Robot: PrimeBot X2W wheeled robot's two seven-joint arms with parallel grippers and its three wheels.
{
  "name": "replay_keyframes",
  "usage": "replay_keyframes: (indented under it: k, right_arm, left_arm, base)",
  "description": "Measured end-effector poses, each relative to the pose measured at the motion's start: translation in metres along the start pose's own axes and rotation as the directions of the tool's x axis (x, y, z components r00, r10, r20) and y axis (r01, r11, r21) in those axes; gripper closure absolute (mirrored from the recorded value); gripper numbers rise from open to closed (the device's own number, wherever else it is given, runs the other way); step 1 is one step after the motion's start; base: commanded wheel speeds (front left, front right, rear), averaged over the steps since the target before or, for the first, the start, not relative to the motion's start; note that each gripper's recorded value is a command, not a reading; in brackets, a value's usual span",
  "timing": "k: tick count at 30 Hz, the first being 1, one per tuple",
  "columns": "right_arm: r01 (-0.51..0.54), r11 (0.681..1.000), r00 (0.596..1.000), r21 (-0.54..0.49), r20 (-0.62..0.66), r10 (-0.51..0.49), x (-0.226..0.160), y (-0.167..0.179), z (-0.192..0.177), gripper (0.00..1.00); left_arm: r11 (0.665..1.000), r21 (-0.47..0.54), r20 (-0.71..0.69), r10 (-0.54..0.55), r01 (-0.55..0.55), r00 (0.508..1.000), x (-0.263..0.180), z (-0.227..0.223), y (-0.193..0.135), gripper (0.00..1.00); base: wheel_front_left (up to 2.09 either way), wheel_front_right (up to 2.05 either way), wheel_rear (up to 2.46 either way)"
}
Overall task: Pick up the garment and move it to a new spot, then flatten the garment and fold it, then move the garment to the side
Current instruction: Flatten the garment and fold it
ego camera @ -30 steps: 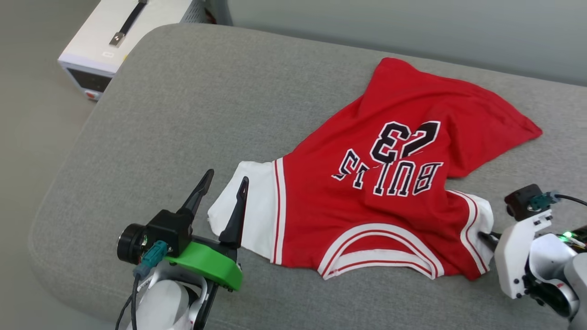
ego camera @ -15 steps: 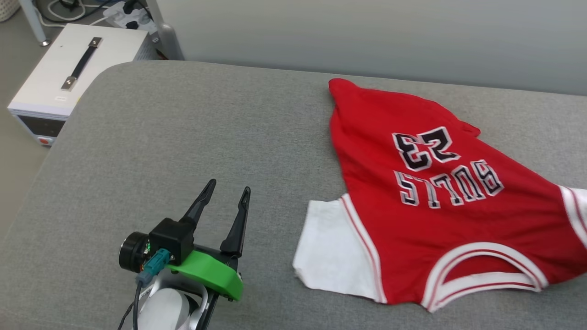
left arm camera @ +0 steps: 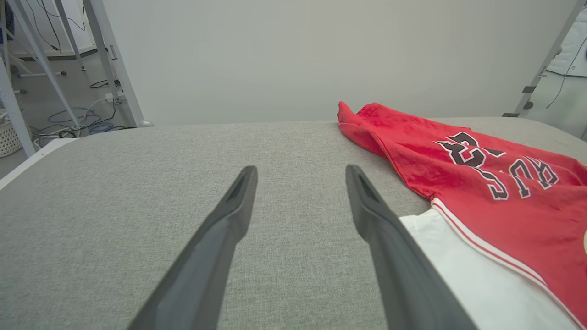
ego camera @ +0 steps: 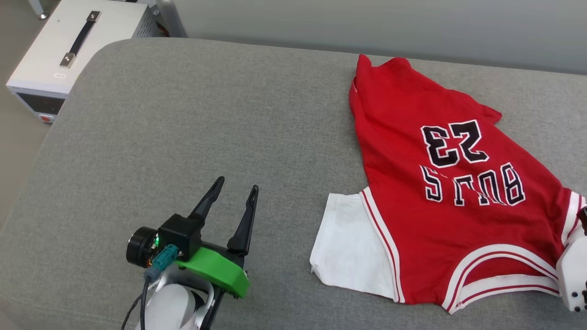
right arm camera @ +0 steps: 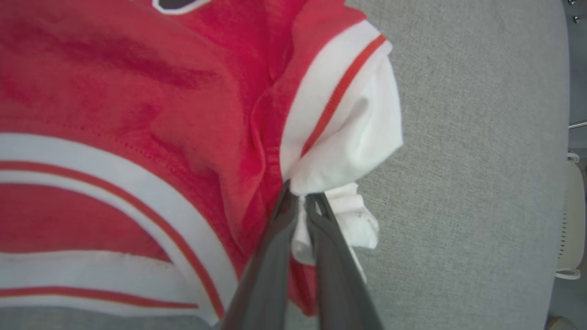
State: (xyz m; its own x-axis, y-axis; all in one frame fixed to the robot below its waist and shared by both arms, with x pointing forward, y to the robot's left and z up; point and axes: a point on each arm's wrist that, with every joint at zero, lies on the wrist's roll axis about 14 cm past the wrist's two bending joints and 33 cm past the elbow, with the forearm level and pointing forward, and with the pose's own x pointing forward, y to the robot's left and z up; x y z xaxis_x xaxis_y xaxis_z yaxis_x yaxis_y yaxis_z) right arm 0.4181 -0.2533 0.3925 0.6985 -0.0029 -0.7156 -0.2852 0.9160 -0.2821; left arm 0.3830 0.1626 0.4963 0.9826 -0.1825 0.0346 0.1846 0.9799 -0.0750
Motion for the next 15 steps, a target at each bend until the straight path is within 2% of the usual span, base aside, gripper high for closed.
replay_keyframes:
  k: [4, 5, 6, 7, 15]
  right_arm:
    - [-0.002, 1.0, 1.0, -0.002, -0.002, 0.002, 0.009, 0.001, 0.002, 1.0]
    - [-0.001, 1.0, 1.0, 0.001, 0.0, 0.001, 0.01, 0.001, 0.002, 0.91]
    - [0.001, 1.0, 1.0, 0.005, 0.005, -0.001, 0.01, 0.0, 0.002, 0.57]
    - [0.004, 1.0, 1.0, 0.011, 0.016, -0.004, 0.01, -0.001, 0.003, 0.0]
    - [0.024, 0.997, 0.992, 0.08, 0.121, -0.033, -0.008, -0.008, 0.019, 0.0]
  left_arm:
    - [1.0, 0.003, -0.014, 0.016, -0.016, 1.0, -0.002, -0.004, 0.006, 0.0]
    - [1.0, 0.003, -0.017, 0.02, -0.019, 1.0, -0.002, -0.005, 0.007, 0.0]
    - [1.0, 0.003, -0.018, 0.022, -0.021, 1.0, -0.002, -0.005, 0.008, 0.0]
    - [1.0, 0.004, -0.018, 0.023, -0.023, 1.0, -0.002, -0.005, 0.009, 0.0]
    - [1.0, 0.0, 0.007, 0.0, 0.0, 1.0, -0.001, 0.003, 0.001, 0.0]
  base:
    - [0.0, 0.0, 0.0]
    - [0.0, 0.0, 0.0]
    - [0.0, 0.0, 0.0]
    - [0.0, 0.0, 0.0]
    - [0.0, 0.0, 0.0]
